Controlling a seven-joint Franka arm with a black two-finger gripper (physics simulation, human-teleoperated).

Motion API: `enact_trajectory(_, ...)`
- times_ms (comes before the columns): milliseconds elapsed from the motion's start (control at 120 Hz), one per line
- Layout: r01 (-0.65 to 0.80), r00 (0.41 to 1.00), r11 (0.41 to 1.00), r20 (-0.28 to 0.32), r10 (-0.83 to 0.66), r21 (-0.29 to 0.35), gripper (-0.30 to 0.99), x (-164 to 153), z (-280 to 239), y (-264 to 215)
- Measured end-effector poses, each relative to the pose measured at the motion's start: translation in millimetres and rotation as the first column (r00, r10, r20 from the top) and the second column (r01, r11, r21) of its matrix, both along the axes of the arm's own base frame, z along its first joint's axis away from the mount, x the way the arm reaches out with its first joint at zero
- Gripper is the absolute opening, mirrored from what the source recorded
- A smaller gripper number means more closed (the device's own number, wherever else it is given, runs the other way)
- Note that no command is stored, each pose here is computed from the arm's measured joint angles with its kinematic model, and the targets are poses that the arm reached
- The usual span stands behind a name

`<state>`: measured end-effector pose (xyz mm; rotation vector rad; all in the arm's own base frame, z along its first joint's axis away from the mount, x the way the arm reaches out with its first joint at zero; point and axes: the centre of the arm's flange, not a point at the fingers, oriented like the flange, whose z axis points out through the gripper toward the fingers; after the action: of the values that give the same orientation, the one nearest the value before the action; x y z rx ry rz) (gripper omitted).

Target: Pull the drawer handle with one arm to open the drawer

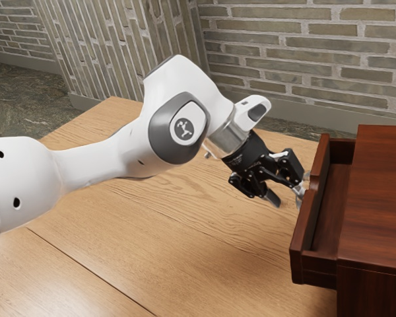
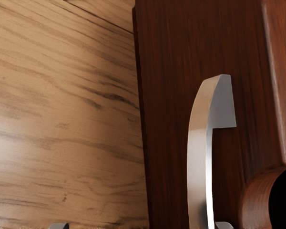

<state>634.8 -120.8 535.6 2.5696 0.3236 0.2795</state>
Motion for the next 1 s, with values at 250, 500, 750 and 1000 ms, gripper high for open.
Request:
enact_trajectory(250,-0.020,1.000,1.000,-0.003,0.020,0.002,0.38,-6.4,0.9,15.0)
enact_trajectory(500,-0.022,1.000,1.000,-0.002,0.022,0.009,0.38,-6.3,1.0,17.0)
enact_trajectory(750,-0.044,0.999,0.999,-0.002,0.045,0.012,0.38,-13.8,4.4,32.2)
enact_trajectory(1000,-0.062,0.998,0.998,-0.005,0.062,0.012,0.38,-20.4,5.8,44.0)
